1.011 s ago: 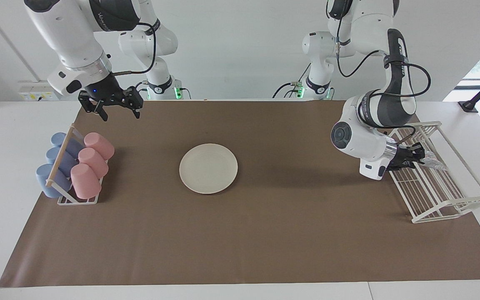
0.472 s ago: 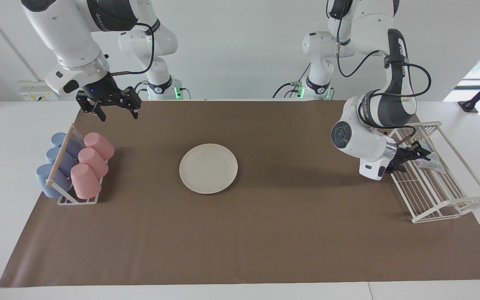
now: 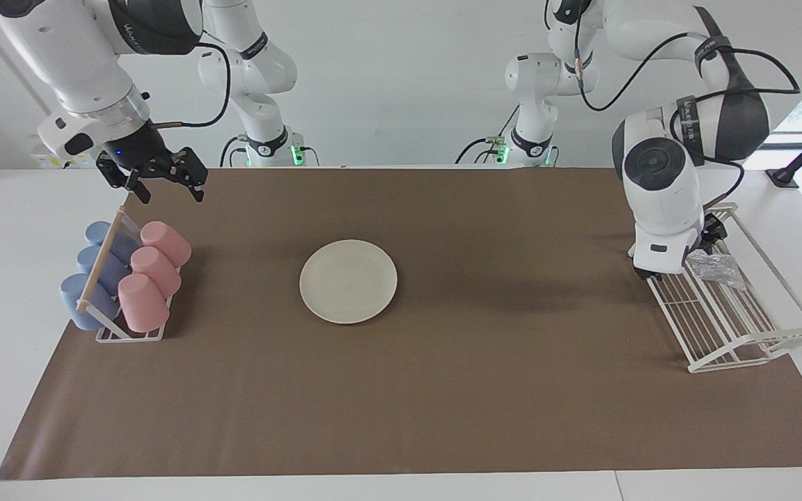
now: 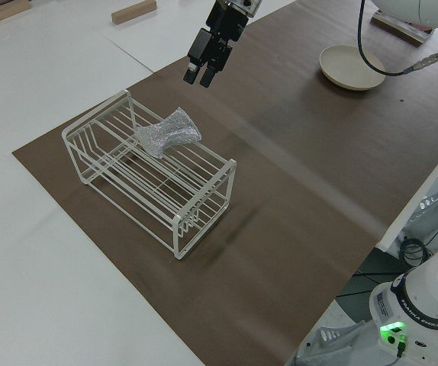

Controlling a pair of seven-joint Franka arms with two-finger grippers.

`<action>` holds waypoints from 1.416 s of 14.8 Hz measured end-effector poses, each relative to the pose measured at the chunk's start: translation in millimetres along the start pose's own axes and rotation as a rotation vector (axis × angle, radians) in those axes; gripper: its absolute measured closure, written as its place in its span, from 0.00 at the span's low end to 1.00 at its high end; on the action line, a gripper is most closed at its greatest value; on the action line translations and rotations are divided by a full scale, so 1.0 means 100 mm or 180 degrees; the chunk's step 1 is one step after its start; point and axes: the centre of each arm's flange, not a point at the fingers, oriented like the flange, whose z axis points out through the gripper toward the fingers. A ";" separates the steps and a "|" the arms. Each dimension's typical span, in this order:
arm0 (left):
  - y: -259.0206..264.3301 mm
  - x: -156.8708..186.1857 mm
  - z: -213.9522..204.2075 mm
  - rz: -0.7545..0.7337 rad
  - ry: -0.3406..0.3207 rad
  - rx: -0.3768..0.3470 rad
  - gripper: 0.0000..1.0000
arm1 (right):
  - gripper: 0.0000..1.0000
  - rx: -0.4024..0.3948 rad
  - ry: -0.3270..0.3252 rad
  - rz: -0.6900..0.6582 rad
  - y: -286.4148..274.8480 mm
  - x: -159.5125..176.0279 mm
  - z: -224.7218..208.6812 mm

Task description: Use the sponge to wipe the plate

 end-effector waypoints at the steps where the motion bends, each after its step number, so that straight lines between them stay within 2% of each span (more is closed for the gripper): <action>1: -0.09 -0.01 -0.11 -0.0097 -0.0047 -0.0231 0.00 | 0.00 0.0000 0.0001 0.0014 0.02 0.00 0.00; 5: -0.66 -0.19 -0.60 -0.0268 -0.0205 -0.1081 0.00 | 0.00 0.0001 0.0002 0.0048 0.08 0.00 0.00; 10: -0.96 -0.65 -1.01 -0.0044 -0.0560 -0.1627 0.00 | 0.00 -0.0001 0.0008 0.0018 0.04 0.00 -0.01; 13: -0.89 -0.84 -0.94 0.0107 -0.0680 -0.1675 0.00 | 0.00 -0.0149 0.0040 -0.0049 -0.01 0.00 -0.05; 17: -0.80 -0.89 -0.74 0.0241 -0.0573 -0.1704 0.00 | 0.00 -0.0231 0.0018 -0.0134 -0.13 -0.01 -0.08; 21: -0.88 -0.88 -0.76 0.0266 -0.0544 -0.1712 0.00 | 0.00 -0.0232 0.0012 -0.0167 -0.18 -0.01 -0.07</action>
